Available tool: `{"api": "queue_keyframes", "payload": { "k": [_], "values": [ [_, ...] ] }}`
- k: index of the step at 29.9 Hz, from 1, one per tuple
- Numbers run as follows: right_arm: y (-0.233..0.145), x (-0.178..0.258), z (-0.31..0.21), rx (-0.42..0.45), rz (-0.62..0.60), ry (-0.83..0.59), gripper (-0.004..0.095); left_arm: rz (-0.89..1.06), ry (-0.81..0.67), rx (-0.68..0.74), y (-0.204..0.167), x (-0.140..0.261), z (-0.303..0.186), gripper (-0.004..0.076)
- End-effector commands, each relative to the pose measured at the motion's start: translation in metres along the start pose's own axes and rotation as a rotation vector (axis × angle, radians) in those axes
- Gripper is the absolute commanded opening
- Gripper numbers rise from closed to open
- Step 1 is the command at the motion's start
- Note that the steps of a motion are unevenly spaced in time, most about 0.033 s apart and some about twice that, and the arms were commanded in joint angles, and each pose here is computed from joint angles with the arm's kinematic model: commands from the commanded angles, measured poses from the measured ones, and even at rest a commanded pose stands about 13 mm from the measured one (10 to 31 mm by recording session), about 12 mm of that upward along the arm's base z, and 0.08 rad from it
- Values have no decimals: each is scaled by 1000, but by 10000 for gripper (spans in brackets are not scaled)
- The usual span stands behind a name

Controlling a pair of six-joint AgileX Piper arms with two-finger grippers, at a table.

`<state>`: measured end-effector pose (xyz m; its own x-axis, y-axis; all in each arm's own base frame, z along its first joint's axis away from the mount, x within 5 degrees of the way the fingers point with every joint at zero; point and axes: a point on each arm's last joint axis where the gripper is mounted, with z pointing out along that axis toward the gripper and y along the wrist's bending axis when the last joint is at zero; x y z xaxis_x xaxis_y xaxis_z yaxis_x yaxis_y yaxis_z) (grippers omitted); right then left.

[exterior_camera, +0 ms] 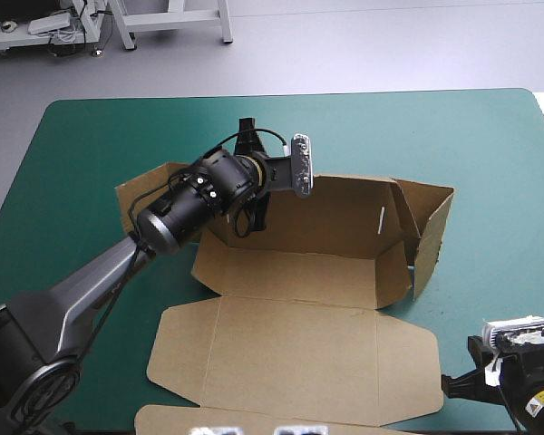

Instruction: Fold the box

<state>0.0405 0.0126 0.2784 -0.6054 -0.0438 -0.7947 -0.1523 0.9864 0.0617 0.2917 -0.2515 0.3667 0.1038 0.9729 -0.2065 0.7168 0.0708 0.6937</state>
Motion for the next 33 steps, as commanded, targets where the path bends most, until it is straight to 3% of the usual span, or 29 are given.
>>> {"api": "queue_keyframes", "payload": {
  "k": [1, 10, 18, 25, 33],
  "values": [
    [0, -15, -6, 5, -11, -94, -18, -36, -39, -198, 13, -8, -32, -9],
    [0, -17, -6, 9, -2, -112, -18, -33, -85, -319, -20, -25, -37, -9],
    [-1, -19, -6, 9, 21, -131, -18, -75, -90, -398, -46, -10, -39, -9],
    [-1, -19, -6, 8, 52, -137, -18, -80, -70, -395, -65, 12, -39, -9],
    [0, -45, -14, -1, 127, -197, -18, -22, -96, -376, -84, 9, -45, -9]
  ]
}}
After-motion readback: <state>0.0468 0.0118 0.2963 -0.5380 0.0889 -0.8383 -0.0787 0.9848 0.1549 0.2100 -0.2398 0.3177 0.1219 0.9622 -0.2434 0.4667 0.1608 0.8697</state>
